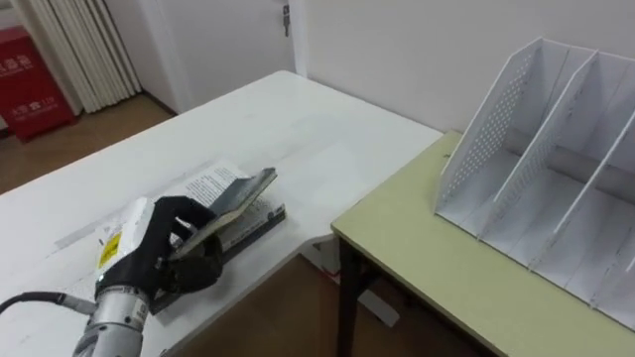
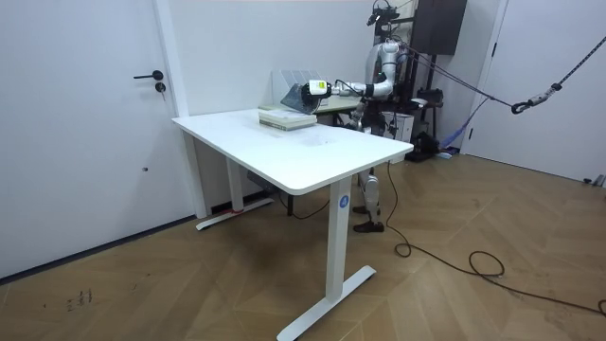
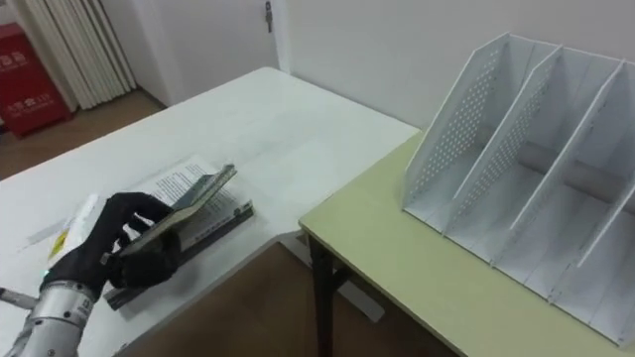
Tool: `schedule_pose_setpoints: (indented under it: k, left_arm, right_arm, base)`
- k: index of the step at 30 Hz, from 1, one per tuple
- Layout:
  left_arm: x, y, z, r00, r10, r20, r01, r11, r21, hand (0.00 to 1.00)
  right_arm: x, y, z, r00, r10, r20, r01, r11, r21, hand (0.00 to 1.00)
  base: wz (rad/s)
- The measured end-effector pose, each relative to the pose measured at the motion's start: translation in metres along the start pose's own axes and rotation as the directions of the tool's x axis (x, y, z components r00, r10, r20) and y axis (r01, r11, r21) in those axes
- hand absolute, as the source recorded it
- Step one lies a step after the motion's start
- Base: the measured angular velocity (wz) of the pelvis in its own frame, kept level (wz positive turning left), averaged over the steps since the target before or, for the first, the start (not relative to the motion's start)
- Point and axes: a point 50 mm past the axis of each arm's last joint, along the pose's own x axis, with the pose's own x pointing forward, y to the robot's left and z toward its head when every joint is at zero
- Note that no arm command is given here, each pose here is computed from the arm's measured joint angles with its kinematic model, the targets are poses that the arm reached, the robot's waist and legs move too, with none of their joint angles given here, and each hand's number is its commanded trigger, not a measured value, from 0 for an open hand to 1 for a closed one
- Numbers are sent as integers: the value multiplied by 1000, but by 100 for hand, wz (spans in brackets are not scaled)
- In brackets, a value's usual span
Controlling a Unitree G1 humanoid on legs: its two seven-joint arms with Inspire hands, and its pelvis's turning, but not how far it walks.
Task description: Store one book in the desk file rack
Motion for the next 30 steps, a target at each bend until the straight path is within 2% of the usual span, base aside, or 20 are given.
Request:
schedule_pose_setpoints:
  k: [2, 4, 9, 14, 17, 21, 26, 30]
  left_arm:
    - [0, 1, 6, 999, -9, 35, 12, 996, -83, 100]
    - [-3, 4, 19, 995, -14, 95, 34, 976, -216, 100]
    - [-7, 6, 42, 971, -4, 240, 100, 917, -387, 100]
    - [-8, 5, 47, 957, -12, 289, 150, 875, -459, 100]
    - [-9, 2, 50, 947, -22, 319, 211, 793, -572, 100]
    - [-10, -2, 54, 932, -49, 360, 279, 729, -625, 100]
    - [-14, -2, 51, 906, -79, 416, 378, 595, -709, 100]
    - [-21, -7, 46, 884, -135, 448, 442, 556, -704, 100]
  right_arm:
    - [1, 5, 10, 999, 21, 48, -20, 1000, -23, 0]
    - [1, 13, 23, 991, 70, 117, -64, 997, -52, 0]
    - [1, 27, 36, 972, 160, 170, -135, 979, -151, 0]
    - [-1, 42, 50, 943, 250, 221, -201, 954, -224, 0]
    - [-11, 55, 74, 892, 314, 324, -226, 932, -282, 0]
    - [-25, 68, 104, 813, 380, 441, -236, 908, -346, 0]
    - [-35, 69, 115, 766, 410, 494, -259, 901, -347, 0]
    - [-51, 68, 136, 692, 444, 569, -265, 890, -371, 0]
  base:
    - [0]
    - [0]
    - [0]
    - [0]
    - [0]
    - [-2]
    - [-1]
    - [-8]
